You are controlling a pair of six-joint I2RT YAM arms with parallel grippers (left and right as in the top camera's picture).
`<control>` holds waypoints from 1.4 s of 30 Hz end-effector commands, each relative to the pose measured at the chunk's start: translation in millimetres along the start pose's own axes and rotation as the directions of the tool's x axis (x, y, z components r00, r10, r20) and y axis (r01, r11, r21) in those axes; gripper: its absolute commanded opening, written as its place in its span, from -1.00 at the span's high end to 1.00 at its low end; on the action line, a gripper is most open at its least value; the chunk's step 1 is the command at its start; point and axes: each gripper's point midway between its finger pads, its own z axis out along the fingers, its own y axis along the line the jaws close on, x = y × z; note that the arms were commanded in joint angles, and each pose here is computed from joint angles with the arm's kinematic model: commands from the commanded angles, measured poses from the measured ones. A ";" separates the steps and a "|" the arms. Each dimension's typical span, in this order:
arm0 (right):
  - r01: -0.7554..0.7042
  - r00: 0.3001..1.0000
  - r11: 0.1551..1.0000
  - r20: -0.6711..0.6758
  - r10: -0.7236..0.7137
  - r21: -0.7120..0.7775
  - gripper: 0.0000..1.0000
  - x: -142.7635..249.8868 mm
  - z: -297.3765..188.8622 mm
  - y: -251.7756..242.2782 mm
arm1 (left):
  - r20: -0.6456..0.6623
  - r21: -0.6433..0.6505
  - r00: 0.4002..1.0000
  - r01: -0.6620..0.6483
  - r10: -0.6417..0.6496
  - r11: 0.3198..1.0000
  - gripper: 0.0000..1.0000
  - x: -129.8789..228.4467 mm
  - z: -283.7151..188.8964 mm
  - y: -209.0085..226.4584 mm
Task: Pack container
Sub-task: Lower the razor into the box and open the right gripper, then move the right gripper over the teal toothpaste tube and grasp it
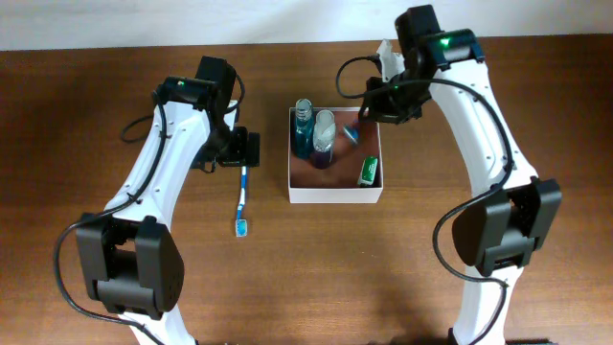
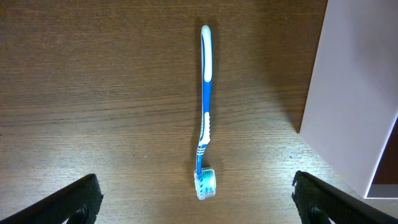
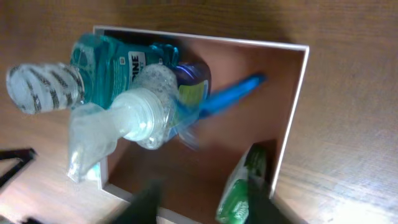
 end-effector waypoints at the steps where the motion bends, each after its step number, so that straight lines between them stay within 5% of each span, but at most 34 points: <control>1: -0.035 0.999 0.999 0.021 0.035 0.034 0.06 -4.0 -0.7 0.4 | 0.012 0.002 1.000 -0.002 0.002 1.000 -0.99 0.3 -4.5 0.2; 7: -0.091 0.995 0.988 0.063 0.084 0.127 -0.08 -12.3 -8.4 -32.3 | 0.012 0.002 1.000 -0.002 0.002 1.000 -0.99 0.3 -4.5 0.2; 11: -0.183 0.980 0.972 0.108 0.168 0.148 -0.46 -21.4 -26.6 -80.6 | 0.012 0.002 1.000 -0.002 0.002 1.000 -0.99 0.3 -4.5 0.2; 20: -0.161 0.977 0.961 0.171 0.124 0.224 -0.49 -29.4 -60.6 -176.3 | 0.012 0.002 1.000 -0.002 0.002 1.000 -0.99 0.3 -4.5 0.2; 28: -0.055 0.997 0.901 0.075 0.025 0.431 -0.70 -32.1 -23.0 -241.8 | 0.012 0.002 1.000 -0.002 0.002 1.000 -0.99 0.3 -4.5 0.2; 34: -0.035 0.999 0.896 0.003 0.038 0.442 -0.78 -26.9 21.8 -270.0 | 0.012 0.002 1.000 -0.002 0.002 1.000 -0.99 0.3 -4.5 0.2; 42: -0.059 0.997 0.886 0.067 0.031 0.460 -0.79 -42.8 33.7 -294.8 | 0.012 0.002 1.000 -0.002 0.002 1.000 -0.99 0.3 -4.5 0.2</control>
